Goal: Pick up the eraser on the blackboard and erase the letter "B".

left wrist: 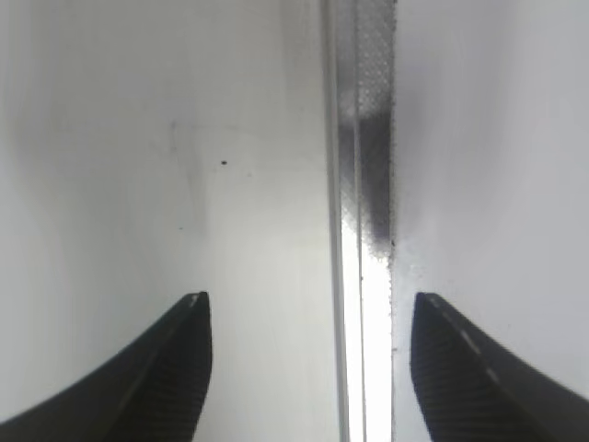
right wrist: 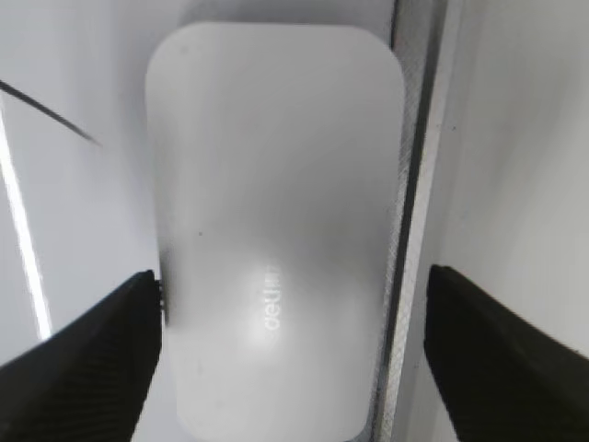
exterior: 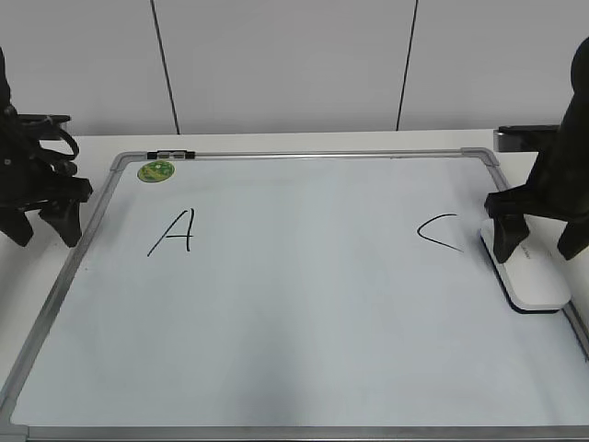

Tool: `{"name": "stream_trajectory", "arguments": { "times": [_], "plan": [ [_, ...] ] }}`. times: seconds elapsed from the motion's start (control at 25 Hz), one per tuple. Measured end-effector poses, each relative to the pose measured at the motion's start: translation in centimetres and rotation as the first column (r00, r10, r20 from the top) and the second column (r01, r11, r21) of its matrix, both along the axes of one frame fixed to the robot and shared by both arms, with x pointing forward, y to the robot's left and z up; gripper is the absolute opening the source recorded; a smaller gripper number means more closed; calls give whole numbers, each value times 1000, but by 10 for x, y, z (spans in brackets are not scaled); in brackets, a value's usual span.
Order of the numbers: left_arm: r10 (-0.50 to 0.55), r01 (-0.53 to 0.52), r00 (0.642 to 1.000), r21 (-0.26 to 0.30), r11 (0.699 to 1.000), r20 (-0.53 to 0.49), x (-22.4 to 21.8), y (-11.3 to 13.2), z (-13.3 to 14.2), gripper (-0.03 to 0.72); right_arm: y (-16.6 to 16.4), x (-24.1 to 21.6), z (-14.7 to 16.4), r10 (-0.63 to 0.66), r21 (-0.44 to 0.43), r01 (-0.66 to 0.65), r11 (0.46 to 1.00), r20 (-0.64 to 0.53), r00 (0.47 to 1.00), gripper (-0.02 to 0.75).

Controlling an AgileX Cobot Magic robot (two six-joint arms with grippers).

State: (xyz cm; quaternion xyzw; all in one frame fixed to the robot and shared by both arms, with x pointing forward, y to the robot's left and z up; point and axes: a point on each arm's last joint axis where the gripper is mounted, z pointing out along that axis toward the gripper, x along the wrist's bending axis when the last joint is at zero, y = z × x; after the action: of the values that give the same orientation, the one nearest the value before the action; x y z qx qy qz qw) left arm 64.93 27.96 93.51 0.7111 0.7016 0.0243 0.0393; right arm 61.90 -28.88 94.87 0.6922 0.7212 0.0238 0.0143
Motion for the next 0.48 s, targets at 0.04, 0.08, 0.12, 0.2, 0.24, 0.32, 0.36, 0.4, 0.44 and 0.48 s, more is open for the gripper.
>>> {"name": "stream_trajectory", "arguments": {
  "times": [0.04,0.08,0.12,0.2,0.24,0.32,0.36,0.4,0.44,0.48],
  "plan": [
    [0,0,1000,0,1000,0,-1,0,3,518,0,2,3,0,0,0,1000,3,1000,659],
    [0,0,1000,0,1000,4,-2,0,6,521,0,4,7,1,-2,-1,1000,6,1000,657],
    [-1,1,1000,0,1000,11,-3,0,11,522,0,6,11,3,-4,-3,1000,11,1000,652],
    [-2,2,1000,1,1000,13,-5,0,17,523,0,10,21,3,-3,-3,1000,18,1000,645],
    [-2,2,1000,1,1000,10,-6,0,21,524,1,11,25,0,4,0,1000,18,1000,639],
    [-2,2,1000,2,1000,1,-9,1,27,524,2,13,31,-5,18,5,1000,10,1000,626],
    [-3,3,1000,2,1000,-8,-11,1,30,524,2,12,34,-7,24,7,1000,-4,1000,610],
    [-3,3,1000,3,1000,-18,-13,1,32,521,3,11,36,-7,28,8,1000,-17,1000,596],
    [-3,3,1000,3,1000,-29,-15,1,34,519,3,10,36,-7,29,8,1000,-29,1000,583],
    [-4,4,999,5,1000,-39,-16,1,35,515,3,9,36,-7,29,8,1000,-38,999,573]
  ]
}}
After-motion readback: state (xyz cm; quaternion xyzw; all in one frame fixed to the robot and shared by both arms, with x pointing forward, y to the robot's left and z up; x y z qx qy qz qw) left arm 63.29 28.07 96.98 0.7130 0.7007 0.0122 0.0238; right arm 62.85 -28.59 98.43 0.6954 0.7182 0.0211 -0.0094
